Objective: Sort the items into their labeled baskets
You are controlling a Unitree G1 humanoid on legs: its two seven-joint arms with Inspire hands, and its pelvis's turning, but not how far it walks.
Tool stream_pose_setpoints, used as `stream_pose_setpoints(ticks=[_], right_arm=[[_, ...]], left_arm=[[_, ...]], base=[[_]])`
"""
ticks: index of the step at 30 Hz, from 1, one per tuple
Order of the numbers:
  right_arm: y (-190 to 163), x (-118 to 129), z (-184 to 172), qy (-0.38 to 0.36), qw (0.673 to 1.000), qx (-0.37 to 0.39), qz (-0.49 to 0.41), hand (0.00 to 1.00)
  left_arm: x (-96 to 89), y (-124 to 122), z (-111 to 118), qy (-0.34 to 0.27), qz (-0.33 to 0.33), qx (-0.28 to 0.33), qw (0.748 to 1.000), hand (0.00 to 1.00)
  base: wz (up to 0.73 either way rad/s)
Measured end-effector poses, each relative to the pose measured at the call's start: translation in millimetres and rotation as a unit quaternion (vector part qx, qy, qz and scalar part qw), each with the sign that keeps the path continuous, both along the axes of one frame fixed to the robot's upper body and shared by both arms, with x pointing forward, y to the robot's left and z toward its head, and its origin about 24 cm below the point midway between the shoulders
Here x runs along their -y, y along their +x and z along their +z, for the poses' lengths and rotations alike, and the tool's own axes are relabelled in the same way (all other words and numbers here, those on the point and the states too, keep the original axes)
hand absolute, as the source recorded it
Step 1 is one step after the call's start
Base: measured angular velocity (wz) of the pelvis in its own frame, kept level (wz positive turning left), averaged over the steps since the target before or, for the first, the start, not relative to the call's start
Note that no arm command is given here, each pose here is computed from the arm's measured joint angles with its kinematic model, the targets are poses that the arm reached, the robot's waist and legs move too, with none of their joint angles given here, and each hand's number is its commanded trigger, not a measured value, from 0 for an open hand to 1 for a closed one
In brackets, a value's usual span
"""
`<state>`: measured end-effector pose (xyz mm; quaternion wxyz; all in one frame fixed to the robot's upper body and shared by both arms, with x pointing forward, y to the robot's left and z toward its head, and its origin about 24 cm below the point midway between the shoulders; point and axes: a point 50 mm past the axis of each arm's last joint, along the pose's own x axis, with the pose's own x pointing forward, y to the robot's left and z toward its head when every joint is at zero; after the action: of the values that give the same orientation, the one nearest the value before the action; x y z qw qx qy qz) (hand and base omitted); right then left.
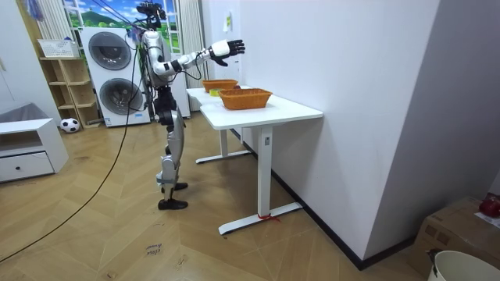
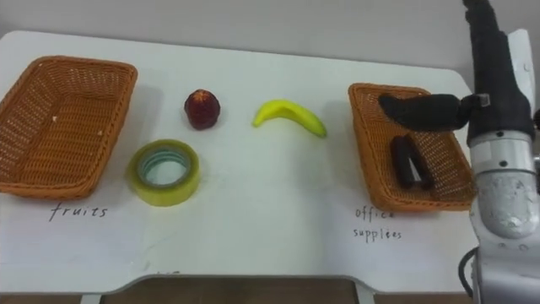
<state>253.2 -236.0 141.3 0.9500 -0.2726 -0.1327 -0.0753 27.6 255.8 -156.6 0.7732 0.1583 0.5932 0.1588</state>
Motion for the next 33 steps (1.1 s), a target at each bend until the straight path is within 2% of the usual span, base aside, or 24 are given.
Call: stream_pose_setpoints(ticks=[2,8,24,27,33], right_arm=[[5,-10,7,-0.001,1.0,0.011,0.026,0.0],[8,-17,9,0.015,0.998,0.013,0.053,0.0],[11,-69,-15,0.08,0.981,-0.04,0.17,0.0],[14,-75,-20,0.116,0.974,-0.05,0.187,0.0],[20,-93,-23,0.11,0.969,-0.064,0.214,0.0]], left_arm=[[1.0,1,0,-0.003,-0.004,-0.001,1.0,0.0],[3.2,1,-1,-0.015,-0.011,-0.003,1.0,0.0],[8.5,7,-3,-0.013,-0.039,-0.008,0.999,0.0],[9.1,4,-3,-0.013,-0.042,-0.015,0.999,0.0],[11.6,-12,-6,-0.007,-0.049,-0.056,0.997,0.0]], base=[[0.12],[0.09],[0.03],[0.03],[0.01]])
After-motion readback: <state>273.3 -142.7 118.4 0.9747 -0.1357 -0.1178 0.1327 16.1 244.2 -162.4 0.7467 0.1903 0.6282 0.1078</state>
